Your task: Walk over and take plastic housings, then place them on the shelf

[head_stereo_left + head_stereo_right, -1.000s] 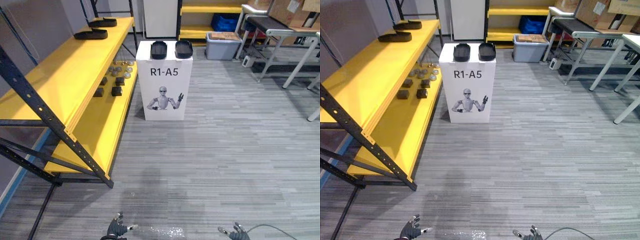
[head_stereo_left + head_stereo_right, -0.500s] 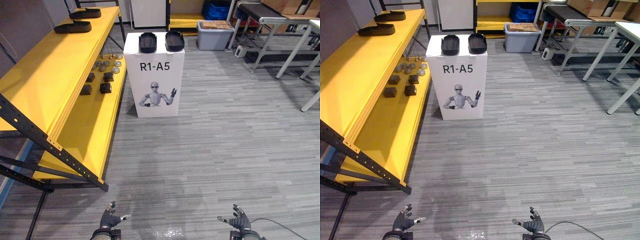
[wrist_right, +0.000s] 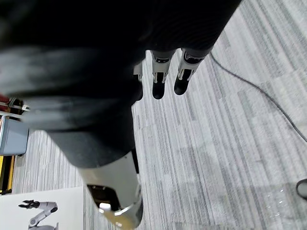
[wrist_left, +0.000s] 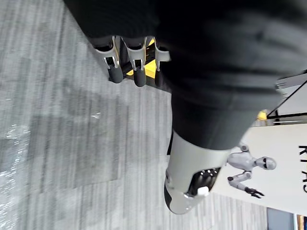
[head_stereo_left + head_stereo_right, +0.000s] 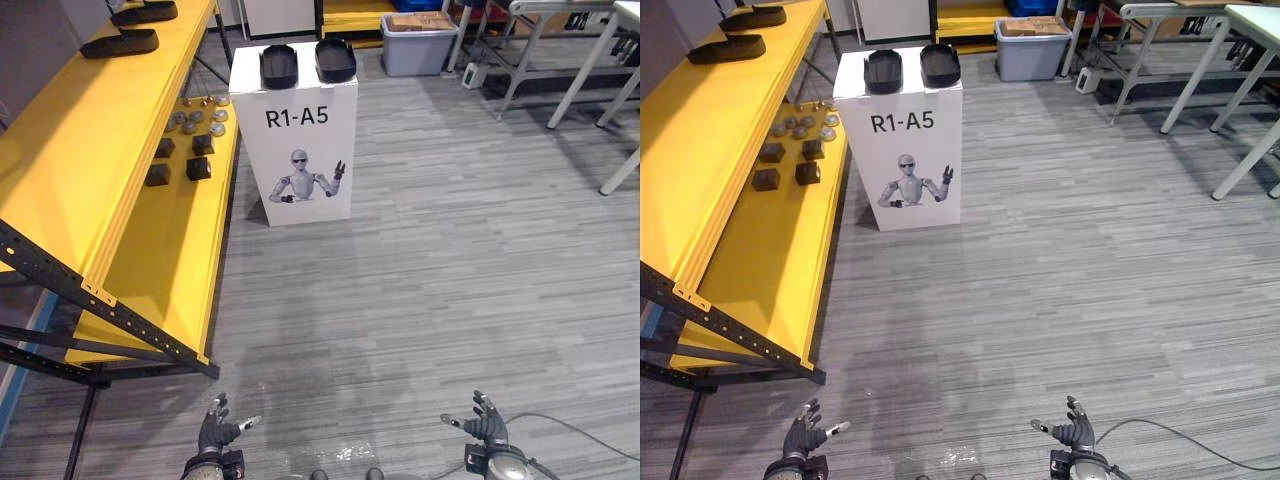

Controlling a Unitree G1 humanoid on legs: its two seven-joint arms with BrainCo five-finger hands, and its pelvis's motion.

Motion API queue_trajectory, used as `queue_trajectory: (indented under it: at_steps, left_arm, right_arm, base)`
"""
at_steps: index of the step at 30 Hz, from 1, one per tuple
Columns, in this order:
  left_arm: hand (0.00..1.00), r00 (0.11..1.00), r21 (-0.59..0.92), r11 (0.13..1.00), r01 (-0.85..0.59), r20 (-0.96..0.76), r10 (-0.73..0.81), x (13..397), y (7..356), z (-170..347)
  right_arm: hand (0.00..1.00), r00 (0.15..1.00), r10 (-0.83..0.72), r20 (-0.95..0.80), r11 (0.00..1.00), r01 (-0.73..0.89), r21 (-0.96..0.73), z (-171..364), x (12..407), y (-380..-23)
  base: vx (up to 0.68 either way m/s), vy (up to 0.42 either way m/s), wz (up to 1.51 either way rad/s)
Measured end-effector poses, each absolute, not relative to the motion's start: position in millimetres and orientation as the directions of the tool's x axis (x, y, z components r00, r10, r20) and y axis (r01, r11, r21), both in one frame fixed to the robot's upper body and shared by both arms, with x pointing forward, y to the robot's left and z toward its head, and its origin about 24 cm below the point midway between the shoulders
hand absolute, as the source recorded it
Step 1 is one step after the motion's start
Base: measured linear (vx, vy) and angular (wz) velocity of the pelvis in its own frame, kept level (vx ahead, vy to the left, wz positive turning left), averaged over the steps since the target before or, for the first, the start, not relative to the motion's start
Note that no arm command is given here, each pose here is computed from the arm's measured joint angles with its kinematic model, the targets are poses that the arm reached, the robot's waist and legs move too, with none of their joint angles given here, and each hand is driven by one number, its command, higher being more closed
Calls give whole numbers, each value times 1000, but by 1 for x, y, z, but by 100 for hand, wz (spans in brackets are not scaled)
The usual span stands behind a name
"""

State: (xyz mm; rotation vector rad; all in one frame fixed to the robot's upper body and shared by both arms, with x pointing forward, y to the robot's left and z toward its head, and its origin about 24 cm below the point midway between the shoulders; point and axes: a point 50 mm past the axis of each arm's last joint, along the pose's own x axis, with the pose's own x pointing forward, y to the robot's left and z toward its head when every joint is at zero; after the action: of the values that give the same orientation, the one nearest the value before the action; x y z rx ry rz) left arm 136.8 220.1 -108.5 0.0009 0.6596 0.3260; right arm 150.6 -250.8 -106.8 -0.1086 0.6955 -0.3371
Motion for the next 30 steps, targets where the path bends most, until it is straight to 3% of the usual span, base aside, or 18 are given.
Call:
queue_trajectory:
  at_steps: [14,19,30]
  left_arm:
    - [0,772,36,949,-314,-572,278,163,203,-103]
    - [0,792,3,948,-318,-549,267,162,196,-98]
    - [0,753,6,955,-296,-614,237,149,186,-111]
  right_arm:
    - [0,781,-310,-541,949,220,-226,-92,173,-246]
    - [0,818,-278,-504,960,247,-127,-86,177,-221]
    - [0,732,-327,-597,941,313,-131,-106,162,-229]
  base:
    - [495,-88,27]
    - [492,-90,-17]
    - [485,157,-21]
